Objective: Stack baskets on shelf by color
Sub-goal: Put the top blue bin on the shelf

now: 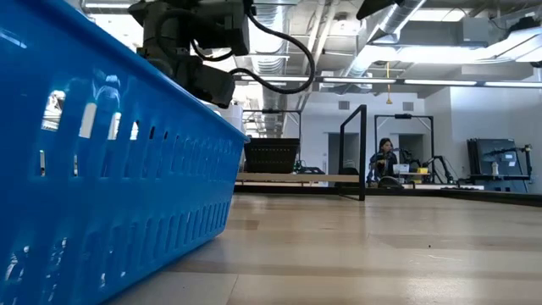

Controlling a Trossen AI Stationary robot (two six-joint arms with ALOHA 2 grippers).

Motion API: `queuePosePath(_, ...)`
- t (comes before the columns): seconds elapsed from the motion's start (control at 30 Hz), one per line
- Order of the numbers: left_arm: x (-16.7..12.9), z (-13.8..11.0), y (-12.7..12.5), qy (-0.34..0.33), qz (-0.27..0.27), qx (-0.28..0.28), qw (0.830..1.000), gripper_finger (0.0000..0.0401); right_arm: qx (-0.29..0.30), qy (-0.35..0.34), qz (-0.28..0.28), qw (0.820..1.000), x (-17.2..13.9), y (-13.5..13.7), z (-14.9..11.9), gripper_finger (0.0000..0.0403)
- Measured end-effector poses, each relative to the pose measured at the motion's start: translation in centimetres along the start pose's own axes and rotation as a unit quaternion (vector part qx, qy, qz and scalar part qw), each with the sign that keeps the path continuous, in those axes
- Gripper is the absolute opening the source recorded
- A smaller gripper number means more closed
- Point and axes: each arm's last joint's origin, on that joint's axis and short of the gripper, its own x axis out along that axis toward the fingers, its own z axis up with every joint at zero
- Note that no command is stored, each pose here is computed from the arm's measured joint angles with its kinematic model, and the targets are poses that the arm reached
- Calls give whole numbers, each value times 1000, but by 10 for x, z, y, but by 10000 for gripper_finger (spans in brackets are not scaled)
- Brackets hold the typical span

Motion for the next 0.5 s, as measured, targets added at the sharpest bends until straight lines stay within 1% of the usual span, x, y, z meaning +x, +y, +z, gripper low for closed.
queuePosePath(0.13, 0, 0, 1, 0, 0, -4, 1000, 4, 2, -10, -2, 1000, 0, 0, 2, 1)
queuePosePath(0.3, -3, 4, 1, -11, -3, -22, 1000, 2, 2, -13, -2, 1000, 0, 0, 3, 1)
queuePosePath(0.4, -13, 13, 3, -31, -13, -37, 999, 1, 2, -13, -2, 1000, 0, 0, 3, 1)
queuePosePath(0.5, -32, 27, 6, -66, -20, -47, 996, 1, 2, -13, -2, 1000, 0, 0, 3, 1)
